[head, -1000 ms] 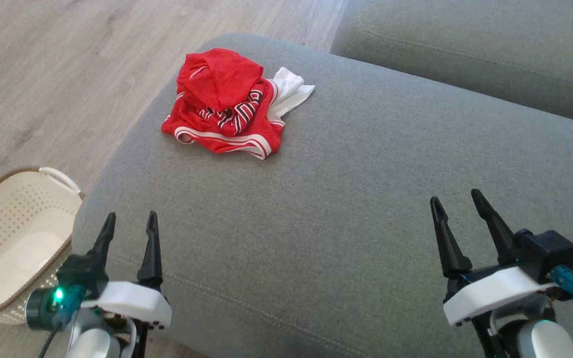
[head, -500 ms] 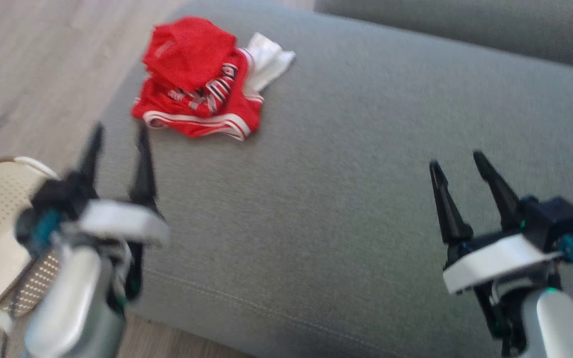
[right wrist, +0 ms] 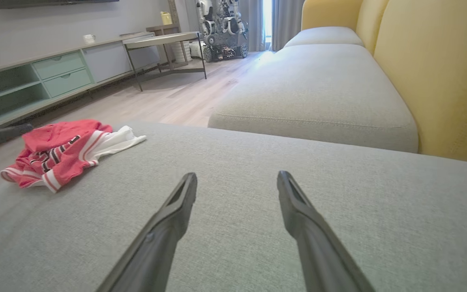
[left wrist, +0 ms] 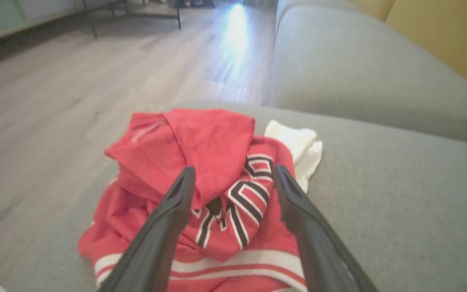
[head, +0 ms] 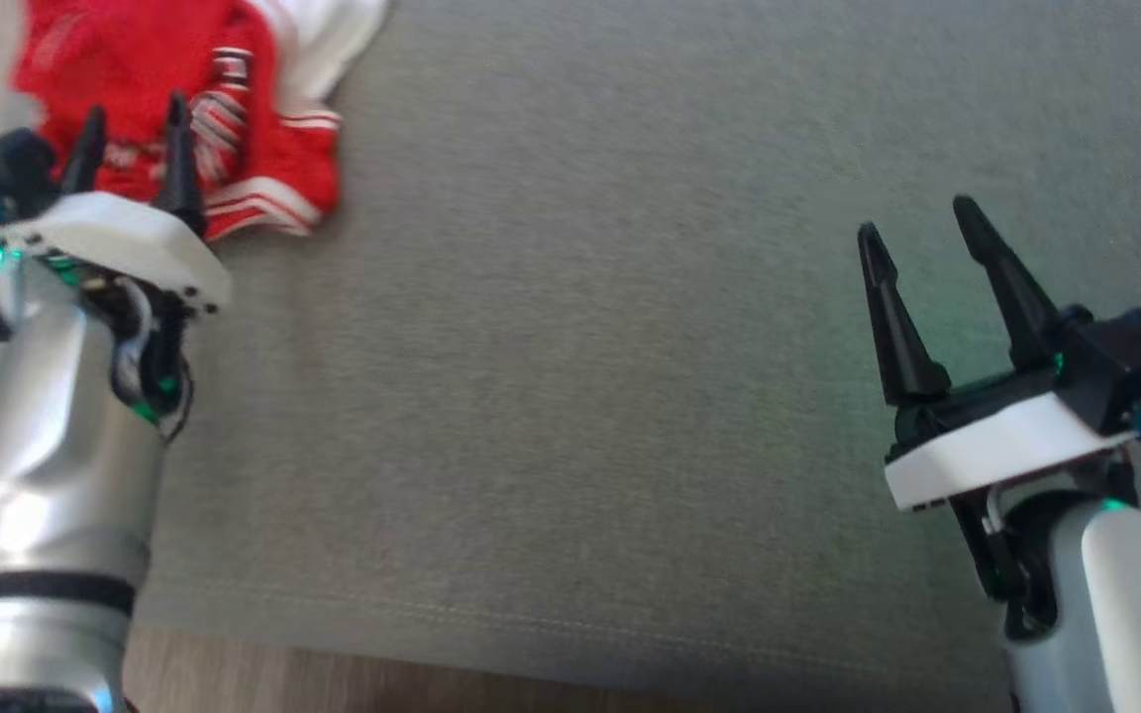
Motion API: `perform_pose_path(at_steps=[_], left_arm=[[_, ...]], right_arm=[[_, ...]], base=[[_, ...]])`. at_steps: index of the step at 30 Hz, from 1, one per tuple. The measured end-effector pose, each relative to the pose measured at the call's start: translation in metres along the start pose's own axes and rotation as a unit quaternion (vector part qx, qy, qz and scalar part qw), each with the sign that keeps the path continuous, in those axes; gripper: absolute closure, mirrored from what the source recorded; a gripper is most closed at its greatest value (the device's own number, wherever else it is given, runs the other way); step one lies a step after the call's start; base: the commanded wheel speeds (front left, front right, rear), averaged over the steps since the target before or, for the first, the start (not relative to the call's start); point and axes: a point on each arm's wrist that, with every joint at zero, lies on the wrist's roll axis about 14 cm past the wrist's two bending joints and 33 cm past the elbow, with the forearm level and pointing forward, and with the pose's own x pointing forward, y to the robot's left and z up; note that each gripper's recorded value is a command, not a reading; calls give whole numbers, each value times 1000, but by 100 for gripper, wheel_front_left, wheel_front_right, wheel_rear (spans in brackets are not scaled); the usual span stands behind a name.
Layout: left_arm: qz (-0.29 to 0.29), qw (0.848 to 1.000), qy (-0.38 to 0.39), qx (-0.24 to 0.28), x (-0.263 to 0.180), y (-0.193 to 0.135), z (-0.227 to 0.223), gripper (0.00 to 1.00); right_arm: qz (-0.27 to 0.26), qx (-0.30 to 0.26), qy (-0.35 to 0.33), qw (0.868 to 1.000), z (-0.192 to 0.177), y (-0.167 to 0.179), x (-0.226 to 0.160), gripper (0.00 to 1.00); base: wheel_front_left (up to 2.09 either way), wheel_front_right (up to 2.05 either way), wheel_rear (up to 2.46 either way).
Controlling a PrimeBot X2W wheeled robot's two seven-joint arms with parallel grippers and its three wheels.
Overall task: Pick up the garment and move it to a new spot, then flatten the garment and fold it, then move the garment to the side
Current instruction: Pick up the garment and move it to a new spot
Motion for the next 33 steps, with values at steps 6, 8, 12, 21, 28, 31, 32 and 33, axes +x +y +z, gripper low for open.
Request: perform_pose_path(at_steps=[6,8,12,21,28,31,32,33], left_arm=[[-13,991,131,-15,24,-11,-66,0],[-16,988,152,-21,24,-15,-77,0],[-19,977,208,-36,28,-19,-96,0],[-20,978,206,-23,22,-15,-86,100],[-22,996,92,-1,14,-12,-35,100],[-36,998,41,13,10,-16,-2,100],[-41,999,27,18,7,-16,7,100],[-44,999,14,22,4,-17,16,100]], right_arm=[[-33,3,14,999,-15,-26,-3,0],[-38,4,17,999,-18,-29,-4,0],[-49,6,25,998,-26,-36,-8,0],[-52,5,3,999,-11,-35,-11,0],[-55,-5,-26,998,14,-32,-21,0],[-61,-5,-28,998,17,-30,-33,0],[-61,-4,-28,998,18,-29,-37,0],[-62,-4,-29,998,20,-27,-41,0]], base=[[0,0,0],[0,0,0],[0,0,0],[0,0,0],[0,0,0],[0,0,0],[0,0,0],[0,0,0]])
